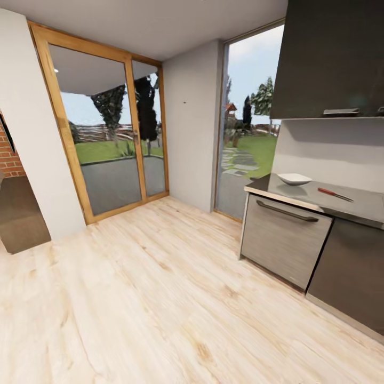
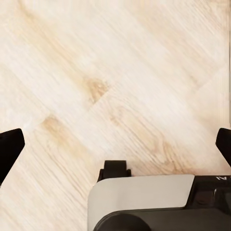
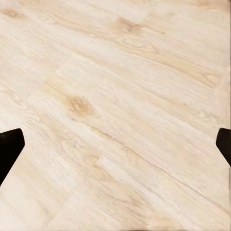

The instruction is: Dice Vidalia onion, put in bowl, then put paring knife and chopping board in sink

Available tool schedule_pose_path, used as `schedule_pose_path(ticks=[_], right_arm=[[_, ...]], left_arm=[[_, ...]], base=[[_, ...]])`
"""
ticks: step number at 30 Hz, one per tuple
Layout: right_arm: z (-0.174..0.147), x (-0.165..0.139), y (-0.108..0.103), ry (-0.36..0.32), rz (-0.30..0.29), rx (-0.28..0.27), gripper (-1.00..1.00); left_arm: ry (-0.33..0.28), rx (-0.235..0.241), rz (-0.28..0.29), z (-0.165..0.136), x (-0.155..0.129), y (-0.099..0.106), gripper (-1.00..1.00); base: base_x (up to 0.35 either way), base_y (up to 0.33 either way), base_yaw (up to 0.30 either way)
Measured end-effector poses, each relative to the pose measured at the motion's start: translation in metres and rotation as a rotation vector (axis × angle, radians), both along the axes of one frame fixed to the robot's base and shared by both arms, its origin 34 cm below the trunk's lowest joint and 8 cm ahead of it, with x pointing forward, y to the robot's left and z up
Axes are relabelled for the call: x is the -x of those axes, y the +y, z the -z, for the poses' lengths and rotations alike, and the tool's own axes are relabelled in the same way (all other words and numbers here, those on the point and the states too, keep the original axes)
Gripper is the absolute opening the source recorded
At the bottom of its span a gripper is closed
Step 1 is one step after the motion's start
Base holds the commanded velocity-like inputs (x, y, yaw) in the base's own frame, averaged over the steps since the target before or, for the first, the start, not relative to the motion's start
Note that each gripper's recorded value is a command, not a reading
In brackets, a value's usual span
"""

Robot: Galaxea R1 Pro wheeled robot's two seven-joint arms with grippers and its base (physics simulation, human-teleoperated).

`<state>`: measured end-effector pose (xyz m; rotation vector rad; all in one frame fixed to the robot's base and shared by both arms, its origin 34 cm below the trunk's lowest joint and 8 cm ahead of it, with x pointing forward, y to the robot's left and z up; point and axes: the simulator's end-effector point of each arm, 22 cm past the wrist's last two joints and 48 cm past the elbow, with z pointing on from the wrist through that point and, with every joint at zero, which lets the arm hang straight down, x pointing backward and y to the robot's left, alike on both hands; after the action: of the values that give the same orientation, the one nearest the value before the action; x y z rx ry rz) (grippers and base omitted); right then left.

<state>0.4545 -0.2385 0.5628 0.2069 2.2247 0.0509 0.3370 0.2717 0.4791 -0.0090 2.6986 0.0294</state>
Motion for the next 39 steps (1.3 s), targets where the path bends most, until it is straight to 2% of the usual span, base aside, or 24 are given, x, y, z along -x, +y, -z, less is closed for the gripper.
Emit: schedule_pose_path(ticks=[39], right_arm=[[-0.0069, -0.0055, -0.0025, -0.021, 0.011, -0.005, 1.00]], left_arm=[[-0.012, 0.002, 0.002, -0.0023, -0.0029, -0.0005, 1.00]], base=[[0.000, 0.000, -0.266]])
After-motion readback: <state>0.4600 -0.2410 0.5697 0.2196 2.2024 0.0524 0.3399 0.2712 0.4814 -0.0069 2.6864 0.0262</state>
